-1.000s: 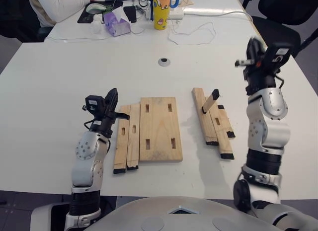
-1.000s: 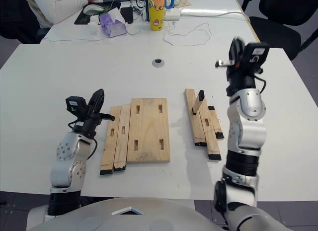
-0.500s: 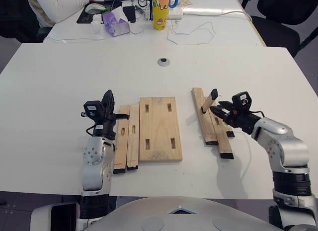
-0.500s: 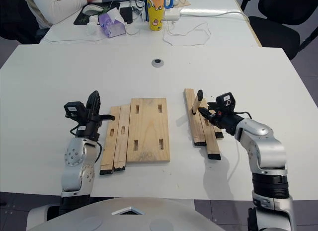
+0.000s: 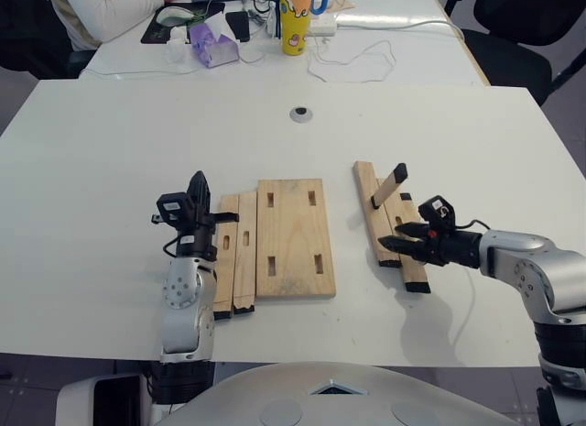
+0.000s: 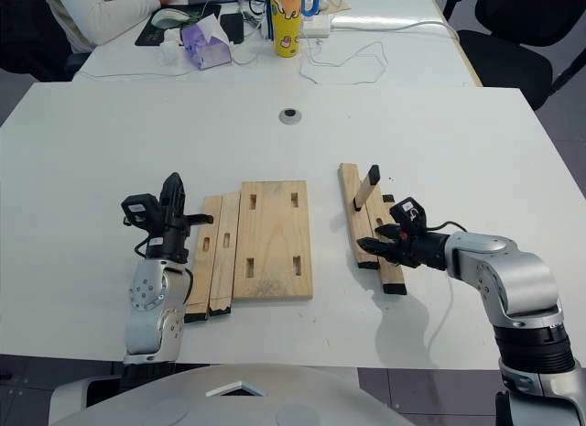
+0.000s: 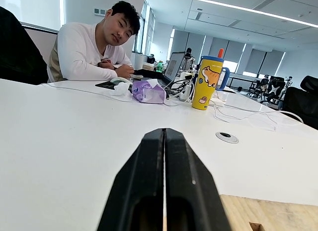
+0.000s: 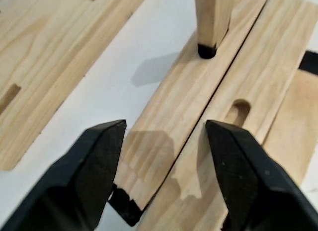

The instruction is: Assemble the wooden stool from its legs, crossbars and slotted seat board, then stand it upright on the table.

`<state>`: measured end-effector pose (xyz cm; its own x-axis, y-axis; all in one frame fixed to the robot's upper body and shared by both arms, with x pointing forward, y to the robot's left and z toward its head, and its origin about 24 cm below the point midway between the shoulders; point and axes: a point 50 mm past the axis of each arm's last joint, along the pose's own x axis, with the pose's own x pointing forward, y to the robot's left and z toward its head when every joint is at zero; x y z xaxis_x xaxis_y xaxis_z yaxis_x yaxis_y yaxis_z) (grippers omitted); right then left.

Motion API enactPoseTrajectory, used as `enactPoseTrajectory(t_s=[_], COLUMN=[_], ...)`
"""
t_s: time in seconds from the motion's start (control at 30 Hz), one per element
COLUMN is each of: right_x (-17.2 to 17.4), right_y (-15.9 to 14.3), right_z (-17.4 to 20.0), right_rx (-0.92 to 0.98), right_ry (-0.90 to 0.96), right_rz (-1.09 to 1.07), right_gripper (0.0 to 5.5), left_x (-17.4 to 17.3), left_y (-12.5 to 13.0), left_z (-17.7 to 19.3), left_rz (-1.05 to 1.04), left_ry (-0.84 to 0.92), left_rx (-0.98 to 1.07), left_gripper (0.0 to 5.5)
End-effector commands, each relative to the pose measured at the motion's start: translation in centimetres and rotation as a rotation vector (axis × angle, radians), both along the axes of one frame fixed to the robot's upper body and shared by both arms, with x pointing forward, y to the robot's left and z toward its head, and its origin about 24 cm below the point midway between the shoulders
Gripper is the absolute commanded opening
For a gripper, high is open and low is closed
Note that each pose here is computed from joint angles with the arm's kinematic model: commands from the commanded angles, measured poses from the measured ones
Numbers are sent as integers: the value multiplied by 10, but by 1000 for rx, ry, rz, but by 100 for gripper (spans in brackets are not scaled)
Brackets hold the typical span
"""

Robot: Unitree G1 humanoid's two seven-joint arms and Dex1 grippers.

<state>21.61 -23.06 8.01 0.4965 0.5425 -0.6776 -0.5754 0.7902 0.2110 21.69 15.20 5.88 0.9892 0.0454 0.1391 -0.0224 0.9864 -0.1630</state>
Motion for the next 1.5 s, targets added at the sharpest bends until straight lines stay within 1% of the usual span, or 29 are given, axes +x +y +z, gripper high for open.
enactPoseTrajectory(t_s=[0.03,0.13,0.27,0.4,0.5,0.57,0.73,0.8,0.93,1.03,1.13,1.5], right_x=[-6,-7,-5,-3,2,2,3,3,9,17,20,23], right_y=[-5,-7,-4,9,18,19,17,20,39,41,37,31], right_z=[-14,-20,-17,1,17,22,20,20,28,21,10,-4], right_rx=[-14,-28,-7,8,34,0,-86,-74,-10,-17,-106,-160], right_ry=[73,73,61,38,-18,4,48,61,60,85,88,71], right_rz=[-6,-7,8,33,28,31,-18,-24,-19,-58,-98,-155], right_gripper=[299,299,299,299,299,299,299,299,299,299,299,299], left_x=[1,1,-1,-1,-2,-2,-1,-1,1,1,1,3], left_y=[-1,0,-1,-2,-2,-2,-2,-2,-2,-3,-4,-6], left_z=[0,0,0,0,0,-1,0,0,0,1,2,2], left_rz=[-4,-1,4,8,12,12,13,12,10,2,-8,-24], left_ry=[3,3,5,5,6,7,7,5,4,2,-2,-4], left_rx=[8,8,5,2,0,0,0,0,1,6,18,31], left_gripper=[0,0,0,0,0,0,0,0,0,0,0,0])
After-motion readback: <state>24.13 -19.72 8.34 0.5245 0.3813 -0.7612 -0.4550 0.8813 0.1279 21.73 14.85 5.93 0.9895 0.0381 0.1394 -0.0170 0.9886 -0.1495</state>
